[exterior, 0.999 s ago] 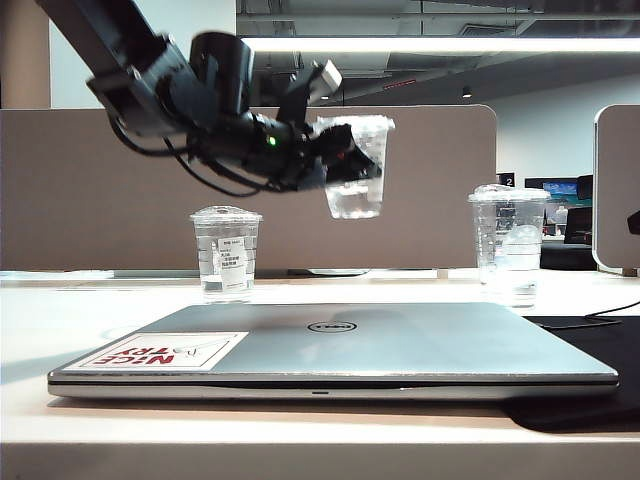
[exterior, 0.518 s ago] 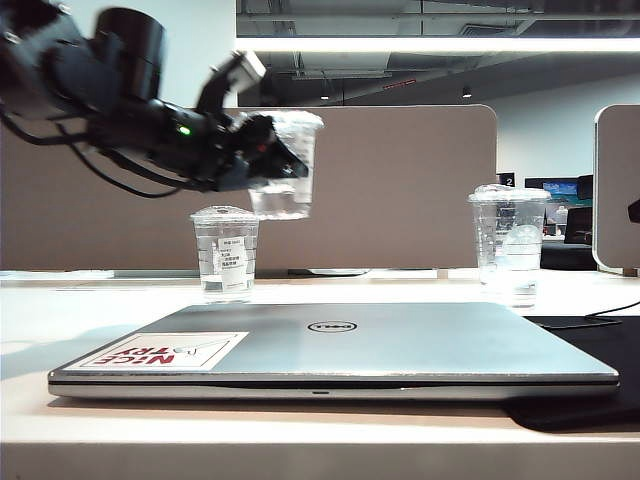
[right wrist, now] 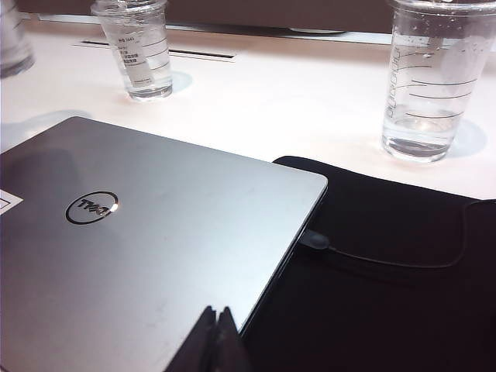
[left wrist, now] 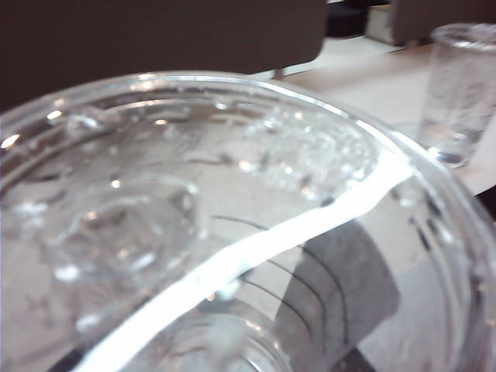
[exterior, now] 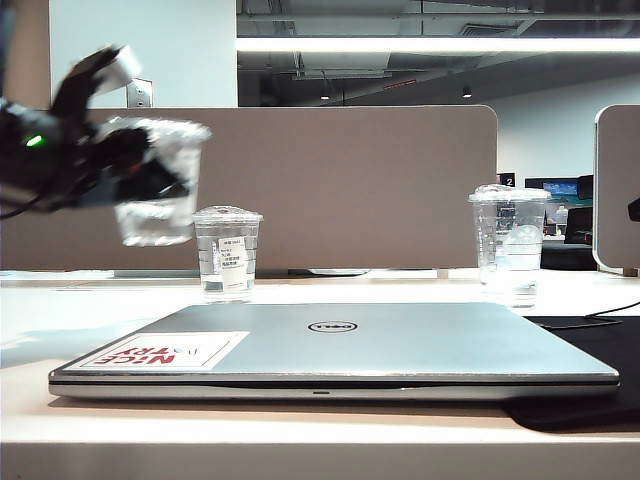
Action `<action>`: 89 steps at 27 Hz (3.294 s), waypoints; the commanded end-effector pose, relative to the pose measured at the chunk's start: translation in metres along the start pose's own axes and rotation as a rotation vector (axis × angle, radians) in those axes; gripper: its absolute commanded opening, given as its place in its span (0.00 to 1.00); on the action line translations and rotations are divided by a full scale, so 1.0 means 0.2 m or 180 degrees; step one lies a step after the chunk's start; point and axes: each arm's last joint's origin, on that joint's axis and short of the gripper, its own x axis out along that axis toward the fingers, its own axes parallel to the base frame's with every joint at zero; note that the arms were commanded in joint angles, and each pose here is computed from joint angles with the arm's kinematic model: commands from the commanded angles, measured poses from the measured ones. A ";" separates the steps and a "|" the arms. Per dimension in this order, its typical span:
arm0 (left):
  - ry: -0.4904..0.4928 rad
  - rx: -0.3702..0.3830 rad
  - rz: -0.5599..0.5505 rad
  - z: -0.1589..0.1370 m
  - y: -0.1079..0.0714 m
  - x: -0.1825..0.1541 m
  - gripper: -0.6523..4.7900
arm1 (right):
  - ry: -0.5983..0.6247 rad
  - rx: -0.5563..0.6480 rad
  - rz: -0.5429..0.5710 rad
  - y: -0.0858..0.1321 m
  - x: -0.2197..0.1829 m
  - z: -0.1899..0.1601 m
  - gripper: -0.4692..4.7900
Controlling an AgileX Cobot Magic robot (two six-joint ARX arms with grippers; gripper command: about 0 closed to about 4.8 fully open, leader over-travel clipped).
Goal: Pick up the coffee cup on the middle and place it on the left side of the laptop.
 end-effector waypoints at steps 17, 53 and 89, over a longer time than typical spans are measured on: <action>0.0369 -0.0233 0.0179 -0.34 0.04 -0.09 0.68 | -0.0041 0.0000 0.0002 0.00 0.00 0.00 0.08; 0.0192 -0.0526 0.0273 -0.37 -0.06 -0.47 0.98 | -0.0045 -0.0001 0.0005 0.00 0.00 0.00 0.08; -0.0737 -0.0058 0.1738 -0.13 -0.22 -0.85 0.11 | -0.0619 0.0100 -0.1316 -0.20 -0.10 0.06 0.08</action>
